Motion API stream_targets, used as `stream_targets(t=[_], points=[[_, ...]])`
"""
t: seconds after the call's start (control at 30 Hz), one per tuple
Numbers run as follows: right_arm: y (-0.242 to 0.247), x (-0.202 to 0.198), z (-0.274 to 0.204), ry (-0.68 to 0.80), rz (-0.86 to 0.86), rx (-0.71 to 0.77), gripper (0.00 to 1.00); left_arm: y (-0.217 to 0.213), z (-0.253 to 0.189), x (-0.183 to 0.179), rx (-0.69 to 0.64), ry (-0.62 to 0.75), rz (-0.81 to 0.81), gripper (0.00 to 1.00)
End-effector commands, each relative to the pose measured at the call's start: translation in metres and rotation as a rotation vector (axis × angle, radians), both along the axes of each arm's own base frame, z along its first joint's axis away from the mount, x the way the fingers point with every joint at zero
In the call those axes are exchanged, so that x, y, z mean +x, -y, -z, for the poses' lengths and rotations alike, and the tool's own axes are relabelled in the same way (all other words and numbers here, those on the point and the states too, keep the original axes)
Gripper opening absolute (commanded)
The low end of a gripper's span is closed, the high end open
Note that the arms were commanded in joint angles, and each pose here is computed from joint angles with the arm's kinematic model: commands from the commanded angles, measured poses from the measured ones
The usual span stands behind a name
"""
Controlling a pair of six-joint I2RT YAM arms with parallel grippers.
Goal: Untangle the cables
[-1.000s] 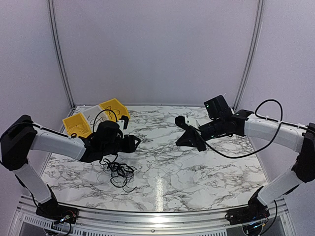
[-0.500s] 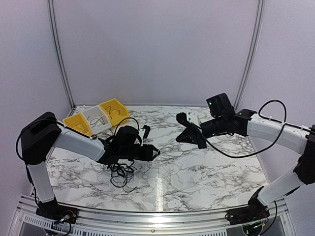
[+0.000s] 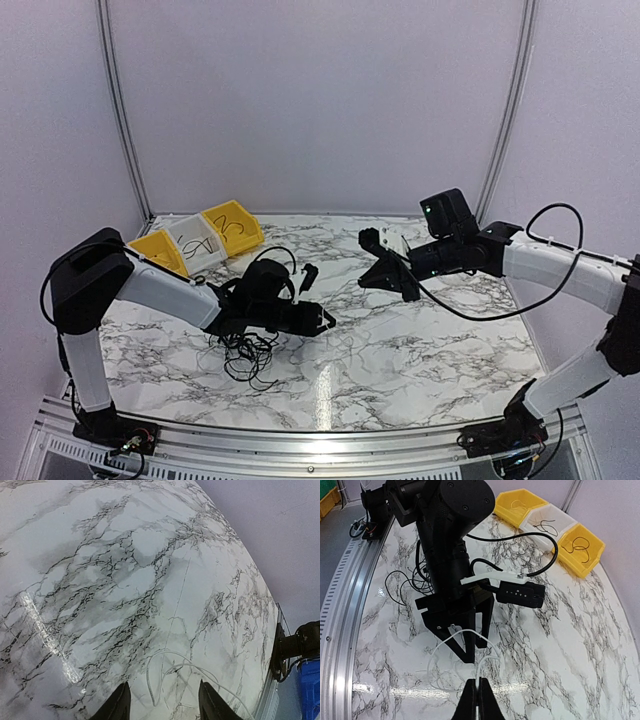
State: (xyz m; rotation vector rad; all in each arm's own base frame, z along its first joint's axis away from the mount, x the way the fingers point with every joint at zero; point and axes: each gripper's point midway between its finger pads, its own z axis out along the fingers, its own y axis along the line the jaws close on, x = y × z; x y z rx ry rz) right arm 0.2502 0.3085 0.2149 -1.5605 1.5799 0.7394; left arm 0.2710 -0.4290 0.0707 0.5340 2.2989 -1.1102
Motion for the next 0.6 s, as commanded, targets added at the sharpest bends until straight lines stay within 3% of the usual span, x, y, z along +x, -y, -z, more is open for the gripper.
stream_targets(t=[0.0,0.3,0.57], points=[[0.001,0.006,-0.024,0.074,0.012,0.039,0.0,-0.003,0.012,-0.004,0.031,-0.03,-0.006,0.48],[0.002,0.004,-0.029,0.084,0.01,0.049,0.0,0.002,0.027,-0.002,0.045,-0.067,-0.012,0.44],[0.003,0.002,-0.035,0.093,0.009,0.059,0.0,-0.007,0.04,0.001,0.088,-0.069,-0.046,0.27]])
